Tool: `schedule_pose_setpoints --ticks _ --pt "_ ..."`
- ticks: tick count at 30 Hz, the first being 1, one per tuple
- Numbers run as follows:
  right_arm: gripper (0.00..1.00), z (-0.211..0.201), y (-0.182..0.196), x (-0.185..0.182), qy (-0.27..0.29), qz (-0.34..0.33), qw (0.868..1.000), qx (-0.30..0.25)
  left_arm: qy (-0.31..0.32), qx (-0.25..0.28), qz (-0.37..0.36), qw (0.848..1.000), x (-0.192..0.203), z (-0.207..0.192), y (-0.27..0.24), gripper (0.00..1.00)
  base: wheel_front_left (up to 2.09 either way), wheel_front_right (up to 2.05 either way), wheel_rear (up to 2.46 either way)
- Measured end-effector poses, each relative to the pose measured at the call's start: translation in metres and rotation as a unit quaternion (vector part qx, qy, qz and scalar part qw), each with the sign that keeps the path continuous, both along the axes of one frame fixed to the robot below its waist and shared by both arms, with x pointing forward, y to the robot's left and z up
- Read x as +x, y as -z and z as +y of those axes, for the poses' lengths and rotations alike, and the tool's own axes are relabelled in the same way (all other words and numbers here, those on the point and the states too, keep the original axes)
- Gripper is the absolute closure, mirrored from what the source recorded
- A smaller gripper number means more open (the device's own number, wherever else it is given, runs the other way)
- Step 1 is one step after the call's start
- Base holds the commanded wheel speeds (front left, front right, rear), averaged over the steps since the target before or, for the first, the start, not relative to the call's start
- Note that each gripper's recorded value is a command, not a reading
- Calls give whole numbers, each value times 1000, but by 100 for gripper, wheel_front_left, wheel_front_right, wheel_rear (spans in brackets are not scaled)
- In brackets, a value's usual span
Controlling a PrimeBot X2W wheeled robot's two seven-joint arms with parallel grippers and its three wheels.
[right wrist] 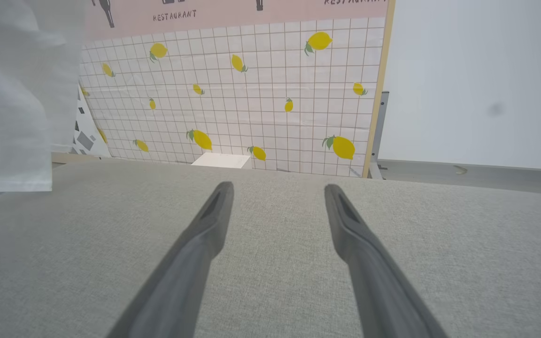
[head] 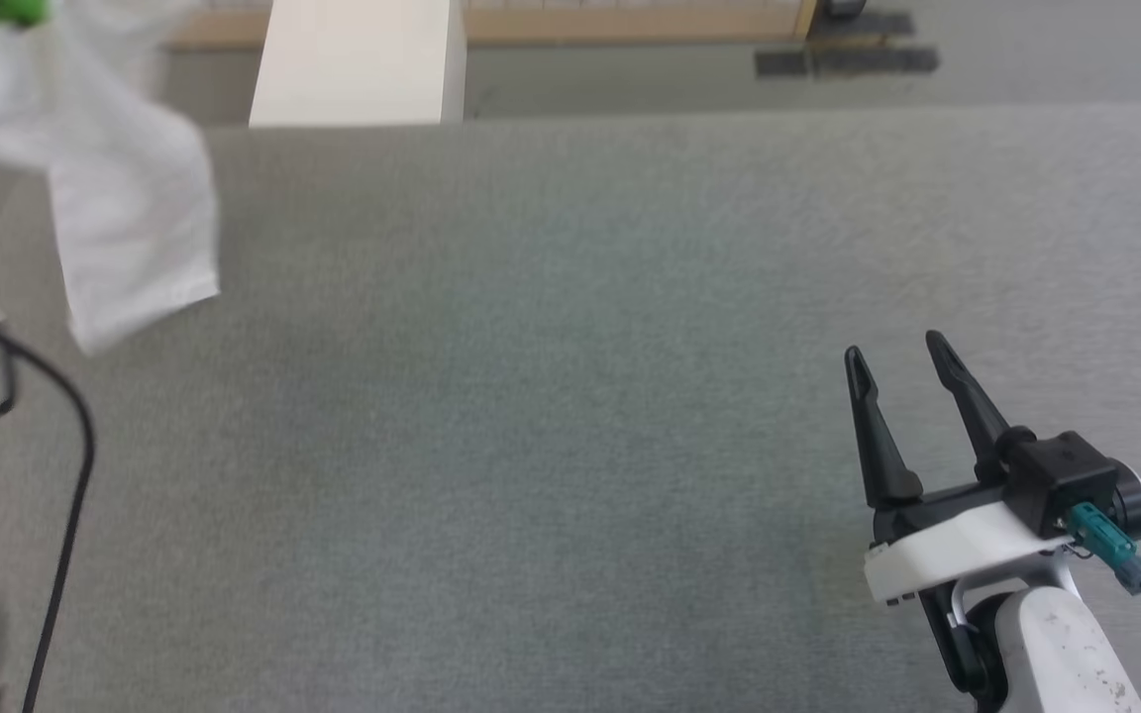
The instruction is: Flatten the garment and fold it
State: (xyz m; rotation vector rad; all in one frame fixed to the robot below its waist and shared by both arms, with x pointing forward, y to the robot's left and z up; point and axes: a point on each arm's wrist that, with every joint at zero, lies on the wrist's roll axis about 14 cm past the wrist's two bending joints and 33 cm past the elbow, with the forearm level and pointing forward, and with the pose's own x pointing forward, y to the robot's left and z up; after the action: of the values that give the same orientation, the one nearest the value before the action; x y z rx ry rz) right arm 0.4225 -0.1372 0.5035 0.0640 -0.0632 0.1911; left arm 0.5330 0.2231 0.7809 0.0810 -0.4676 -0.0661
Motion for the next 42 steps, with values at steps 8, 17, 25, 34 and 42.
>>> schedule_pose_setpoints --ticks 8,17,25,34,42 --pt "0 -26 -25 -23 37 -25 999 -4 155 -40 -73 984 -25 -116 -68 100 0 0 0" --pt "0 -61 -30 -46 87 -25 996 -11 334 -86 -15 939 -42 -243 -38 100 0 0 0" --pt "0 -80 -31 -59 118 -23 993 -16 362 -65 218 904 -43 -305 134 100 0 0 0" --pt "0 -84 -28 -64 125 -17 992 -19 309 49 525 792 -104 -297 345 100 0 0 0" --pt "0 -80 -27 -62 119 -14 993 -18 311 29 576 755 -128 -294 369 0 0 0 0"
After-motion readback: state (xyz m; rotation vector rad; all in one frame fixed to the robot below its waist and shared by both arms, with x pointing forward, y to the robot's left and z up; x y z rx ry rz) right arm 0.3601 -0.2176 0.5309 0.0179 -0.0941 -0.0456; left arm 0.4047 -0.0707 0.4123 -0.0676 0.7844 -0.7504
